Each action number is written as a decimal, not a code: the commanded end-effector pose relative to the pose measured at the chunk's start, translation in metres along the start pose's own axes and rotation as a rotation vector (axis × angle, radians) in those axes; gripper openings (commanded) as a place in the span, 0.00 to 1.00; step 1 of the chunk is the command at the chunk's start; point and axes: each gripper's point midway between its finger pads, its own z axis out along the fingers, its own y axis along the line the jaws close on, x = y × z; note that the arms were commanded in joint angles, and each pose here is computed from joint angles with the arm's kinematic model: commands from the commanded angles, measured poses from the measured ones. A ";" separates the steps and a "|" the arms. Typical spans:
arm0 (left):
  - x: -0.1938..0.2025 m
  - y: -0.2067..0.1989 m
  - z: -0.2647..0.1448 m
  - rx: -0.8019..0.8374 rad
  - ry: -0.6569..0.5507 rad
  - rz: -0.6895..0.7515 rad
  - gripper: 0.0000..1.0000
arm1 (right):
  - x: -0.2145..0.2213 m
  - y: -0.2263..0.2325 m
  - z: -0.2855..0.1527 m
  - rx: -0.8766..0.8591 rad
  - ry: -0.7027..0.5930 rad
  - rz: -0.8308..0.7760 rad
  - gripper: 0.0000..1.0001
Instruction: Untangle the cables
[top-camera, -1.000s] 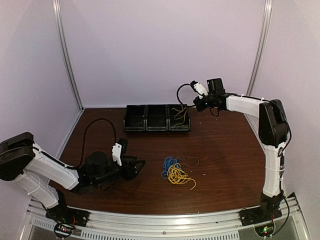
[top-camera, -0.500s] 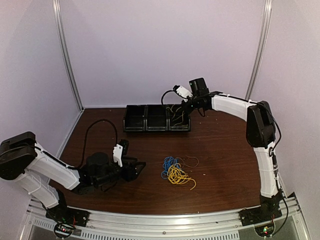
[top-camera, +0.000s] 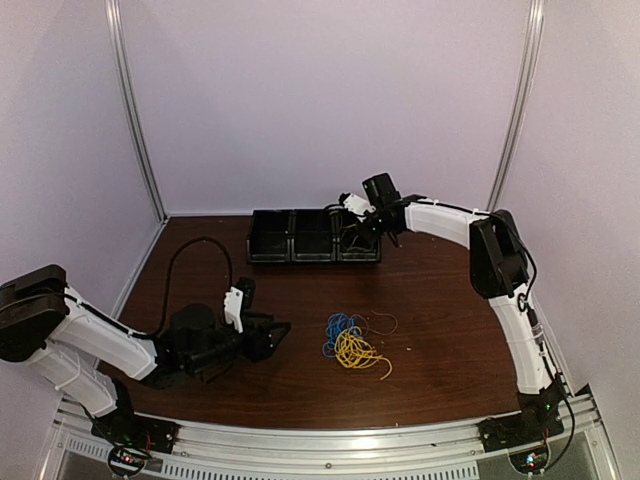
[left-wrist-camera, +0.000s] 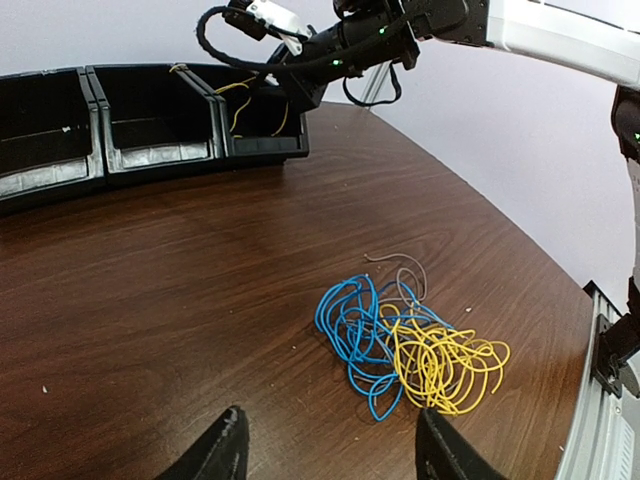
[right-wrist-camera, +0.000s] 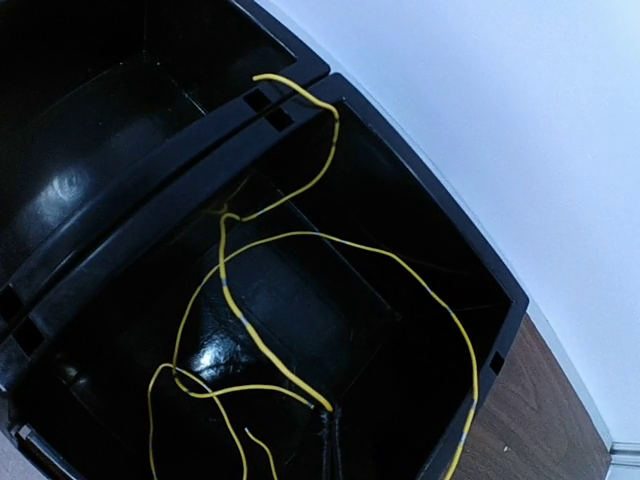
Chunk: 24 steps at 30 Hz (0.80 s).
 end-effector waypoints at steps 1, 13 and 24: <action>-0.006 -0.001 0.001 0.011 -0.034 -0.016 0.58 | -0.008 -0.011 -0.006 0.028 -0.007 0.012 0.00; -0.003 -0.002 0.006 0.018 -0.033 -0.015 0.58 | -0.017 -0.001 -0.050 -0.099 0.003 0.027 0.42; -0.003 -0.011 0.020 0.050 -0.018 0.010 0.58 | -0.013 0.000 -0.120 -0.193 -0.035 0.047 0.55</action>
